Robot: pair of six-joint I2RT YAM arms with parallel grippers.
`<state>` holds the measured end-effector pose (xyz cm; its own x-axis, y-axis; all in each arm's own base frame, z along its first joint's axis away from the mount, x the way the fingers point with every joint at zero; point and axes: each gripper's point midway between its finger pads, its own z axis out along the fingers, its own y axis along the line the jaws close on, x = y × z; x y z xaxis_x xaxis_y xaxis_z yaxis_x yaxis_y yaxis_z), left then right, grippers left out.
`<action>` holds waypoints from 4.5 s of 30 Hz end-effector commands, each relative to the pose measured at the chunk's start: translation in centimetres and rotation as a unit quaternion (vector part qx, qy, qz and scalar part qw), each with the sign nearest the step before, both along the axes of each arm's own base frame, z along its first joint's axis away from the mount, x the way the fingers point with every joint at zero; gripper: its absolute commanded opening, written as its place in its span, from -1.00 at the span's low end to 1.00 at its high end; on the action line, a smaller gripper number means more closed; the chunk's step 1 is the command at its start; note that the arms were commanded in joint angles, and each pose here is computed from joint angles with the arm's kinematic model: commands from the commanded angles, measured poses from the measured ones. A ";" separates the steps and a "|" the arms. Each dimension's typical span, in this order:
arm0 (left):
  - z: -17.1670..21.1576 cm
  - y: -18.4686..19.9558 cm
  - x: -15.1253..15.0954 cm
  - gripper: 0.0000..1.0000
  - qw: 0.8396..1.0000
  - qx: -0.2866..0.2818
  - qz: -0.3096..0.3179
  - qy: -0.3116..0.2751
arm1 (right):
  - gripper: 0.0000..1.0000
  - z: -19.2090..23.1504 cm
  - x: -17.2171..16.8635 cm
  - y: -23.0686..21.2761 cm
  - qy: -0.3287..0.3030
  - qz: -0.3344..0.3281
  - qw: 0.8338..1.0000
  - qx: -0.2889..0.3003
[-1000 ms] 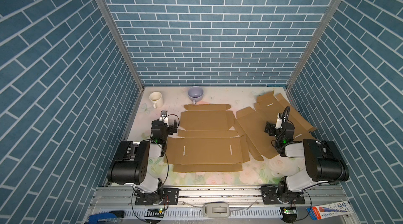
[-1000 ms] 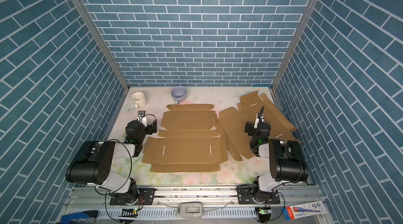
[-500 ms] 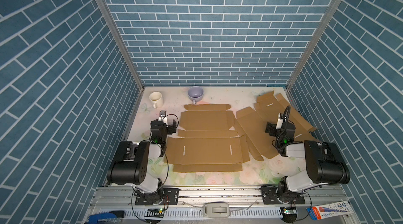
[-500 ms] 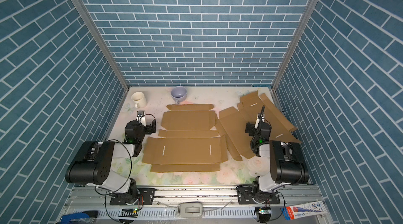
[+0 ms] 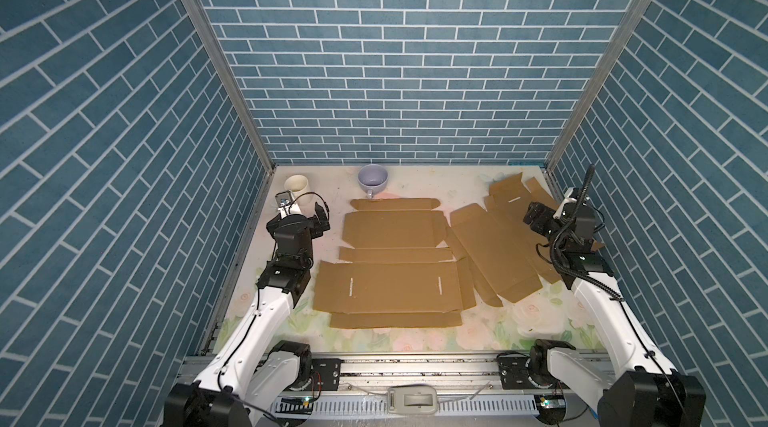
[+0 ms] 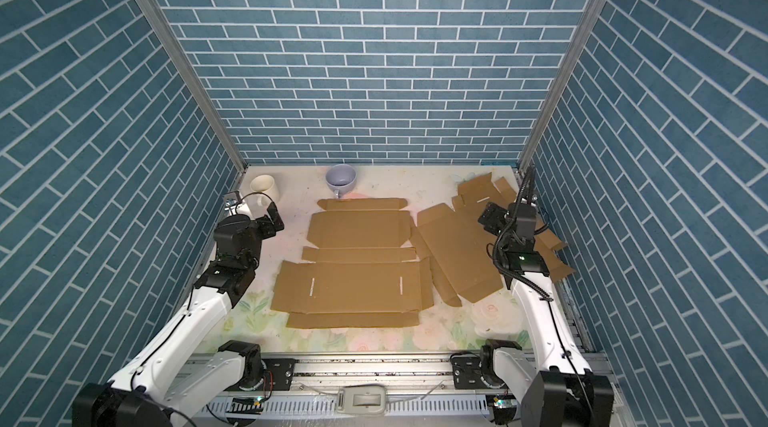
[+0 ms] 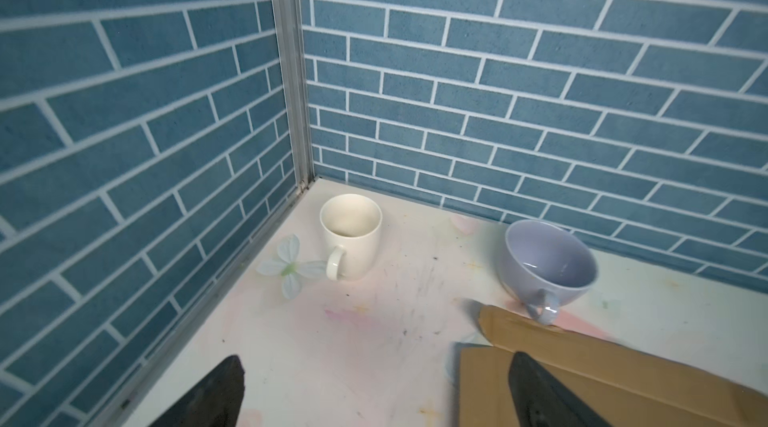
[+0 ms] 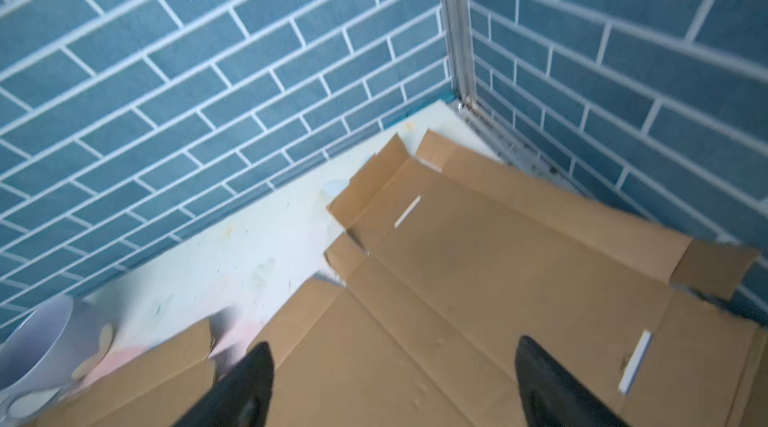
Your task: Fold the paper box
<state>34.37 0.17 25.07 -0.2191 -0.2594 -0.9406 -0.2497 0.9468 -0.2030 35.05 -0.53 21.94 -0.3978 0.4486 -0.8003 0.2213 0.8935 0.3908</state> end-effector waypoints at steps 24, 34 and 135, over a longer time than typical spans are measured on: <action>-12.0 -27.5 -4.1 0.47 0.891 -0.067 -0.357 0.271 | 0.17 -11.6 -9.1 14.2 0.329 0.223 0.914 0.080; -13.9 -27.7 -4.3 0.45 0.884 -0.055 -0.366 0.284 | 0.24 -15.3 -13.0 16.5 0.393 0.266 0.879 0.049; -23.5 -15.5 -4.3 0.06 0.903 -0.158 -0.215 0.336 | 0.11 -18.8 -6.3 26.2 0.326 0.263 0.892 0.168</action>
